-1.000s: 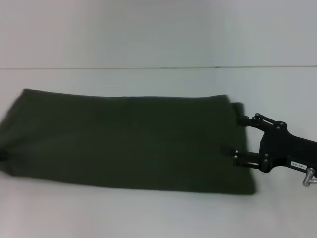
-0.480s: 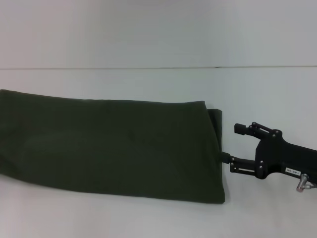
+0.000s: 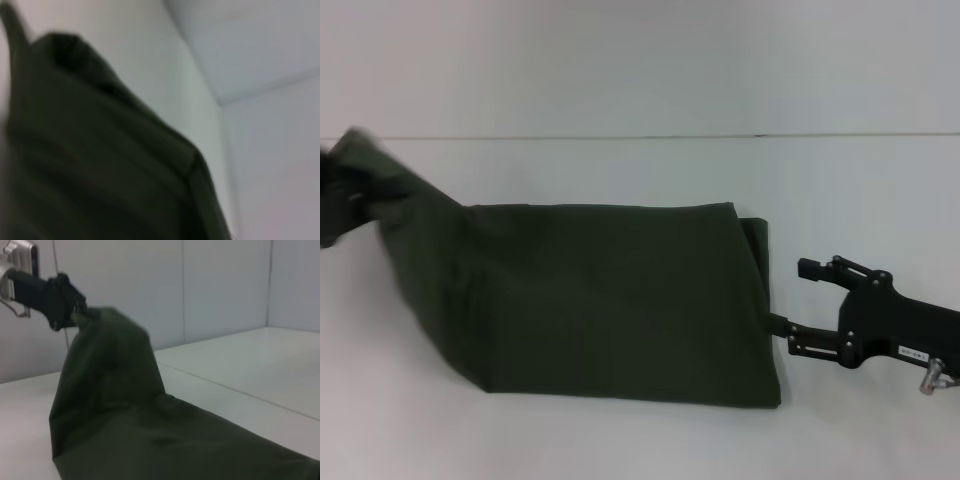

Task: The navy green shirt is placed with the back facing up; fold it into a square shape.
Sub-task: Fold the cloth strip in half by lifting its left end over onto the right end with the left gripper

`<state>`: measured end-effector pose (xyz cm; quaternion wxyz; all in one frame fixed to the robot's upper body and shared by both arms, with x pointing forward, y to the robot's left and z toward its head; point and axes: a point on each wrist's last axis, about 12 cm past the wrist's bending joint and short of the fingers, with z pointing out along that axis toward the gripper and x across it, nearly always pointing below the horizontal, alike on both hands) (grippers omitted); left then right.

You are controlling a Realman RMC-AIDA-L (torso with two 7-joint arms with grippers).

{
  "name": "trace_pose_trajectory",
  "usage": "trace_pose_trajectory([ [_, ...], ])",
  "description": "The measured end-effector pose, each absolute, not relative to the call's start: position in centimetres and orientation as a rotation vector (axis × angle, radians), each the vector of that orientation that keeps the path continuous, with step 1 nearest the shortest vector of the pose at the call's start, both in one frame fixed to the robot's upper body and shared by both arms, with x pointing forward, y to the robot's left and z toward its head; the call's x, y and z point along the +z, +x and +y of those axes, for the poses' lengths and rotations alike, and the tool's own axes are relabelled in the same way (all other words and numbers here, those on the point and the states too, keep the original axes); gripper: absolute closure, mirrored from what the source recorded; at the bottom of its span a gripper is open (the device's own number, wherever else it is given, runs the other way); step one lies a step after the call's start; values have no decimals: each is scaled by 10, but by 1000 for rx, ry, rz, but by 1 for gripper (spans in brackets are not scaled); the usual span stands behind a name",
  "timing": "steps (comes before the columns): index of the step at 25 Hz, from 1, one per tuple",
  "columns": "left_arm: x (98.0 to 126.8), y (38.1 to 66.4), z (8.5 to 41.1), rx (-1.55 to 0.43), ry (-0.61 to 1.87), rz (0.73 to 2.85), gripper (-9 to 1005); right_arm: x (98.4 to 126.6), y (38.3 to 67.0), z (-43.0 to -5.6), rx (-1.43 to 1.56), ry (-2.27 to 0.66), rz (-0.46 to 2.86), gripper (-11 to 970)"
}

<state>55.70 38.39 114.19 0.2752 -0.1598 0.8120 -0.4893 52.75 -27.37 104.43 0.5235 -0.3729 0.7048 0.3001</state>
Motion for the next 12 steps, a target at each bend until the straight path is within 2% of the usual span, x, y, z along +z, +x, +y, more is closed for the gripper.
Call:
trace_pose_trajectory([
  [7,1148,597,268,-1544,-102,2188,926,1039,514,-294,690,-810,1722,36],
  [12,1121,600,187,-1575,63,2271,923,1035,502,-310,669,-745,1745,35],
])
